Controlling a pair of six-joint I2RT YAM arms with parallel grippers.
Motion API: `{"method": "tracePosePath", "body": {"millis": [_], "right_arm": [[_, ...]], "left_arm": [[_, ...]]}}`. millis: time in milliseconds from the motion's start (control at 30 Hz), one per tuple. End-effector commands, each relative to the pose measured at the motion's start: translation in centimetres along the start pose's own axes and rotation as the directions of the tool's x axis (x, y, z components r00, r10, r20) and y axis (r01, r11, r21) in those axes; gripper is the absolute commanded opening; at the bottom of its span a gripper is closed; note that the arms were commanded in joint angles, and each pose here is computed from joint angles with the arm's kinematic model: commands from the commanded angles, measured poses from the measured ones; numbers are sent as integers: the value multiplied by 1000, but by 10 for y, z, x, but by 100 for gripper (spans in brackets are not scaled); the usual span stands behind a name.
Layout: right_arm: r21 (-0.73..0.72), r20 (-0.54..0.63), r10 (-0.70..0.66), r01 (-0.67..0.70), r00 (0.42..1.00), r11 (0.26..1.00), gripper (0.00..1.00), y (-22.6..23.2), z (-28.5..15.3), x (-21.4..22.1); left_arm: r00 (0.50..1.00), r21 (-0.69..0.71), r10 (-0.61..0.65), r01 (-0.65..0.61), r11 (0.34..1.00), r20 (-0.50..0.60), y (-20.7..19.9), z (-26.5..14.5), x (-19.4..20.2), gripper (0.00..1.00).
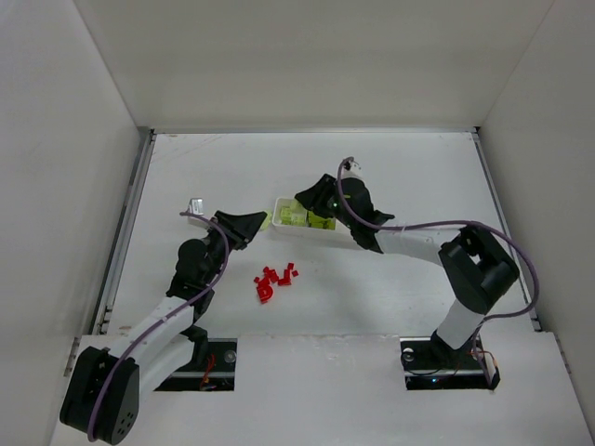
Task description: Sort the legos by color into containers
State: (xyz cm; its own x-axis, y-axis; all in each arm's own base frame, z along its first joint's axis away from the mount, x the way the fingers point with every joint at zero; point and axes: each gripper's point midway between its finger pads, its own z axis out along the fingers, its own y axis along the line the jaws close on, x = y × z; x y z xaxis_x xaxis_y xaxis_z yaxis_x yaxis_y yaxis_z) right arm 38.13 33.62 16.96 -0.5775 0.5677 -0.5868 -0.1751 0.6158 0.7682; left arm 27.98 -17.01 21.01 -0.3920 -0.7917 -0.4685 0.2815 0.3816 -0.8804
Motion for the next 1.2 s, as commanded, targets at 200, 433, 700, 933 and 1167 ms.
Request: {"method": "tracePosePath", "body": {"millis": [200, 433, 700, 933, 1167], "right_arm": [[114, -42, -118, 122, 992, 986, 55, -11, 26, 21], [50, -7, -118, 118, 993, 992, 69, 12, 4, 7], [17, 63, -103, 102, 993, 995, 35, -7, -61, -5], [36, 63, -145, 143, 987, 989, 32, -24, -101, 15], [35, 75, -167, 165, 983, 986, 36, -27, -129, 22]], "left_arm": [[998, -25, 64, -64, 998, -4, 6, 3, 2, 21], [994, -48, 111, -112, 993, -21, 5, 17, 9, 20], [963, -146, 255, -266, 953, -90, 13, 53, 31, 20], [887, -297, 434, -462, 836, -158, 42, 87, 37, 21], [866, -361, 449, -499, 788, -219, 71, 113, 42, 21]]}}
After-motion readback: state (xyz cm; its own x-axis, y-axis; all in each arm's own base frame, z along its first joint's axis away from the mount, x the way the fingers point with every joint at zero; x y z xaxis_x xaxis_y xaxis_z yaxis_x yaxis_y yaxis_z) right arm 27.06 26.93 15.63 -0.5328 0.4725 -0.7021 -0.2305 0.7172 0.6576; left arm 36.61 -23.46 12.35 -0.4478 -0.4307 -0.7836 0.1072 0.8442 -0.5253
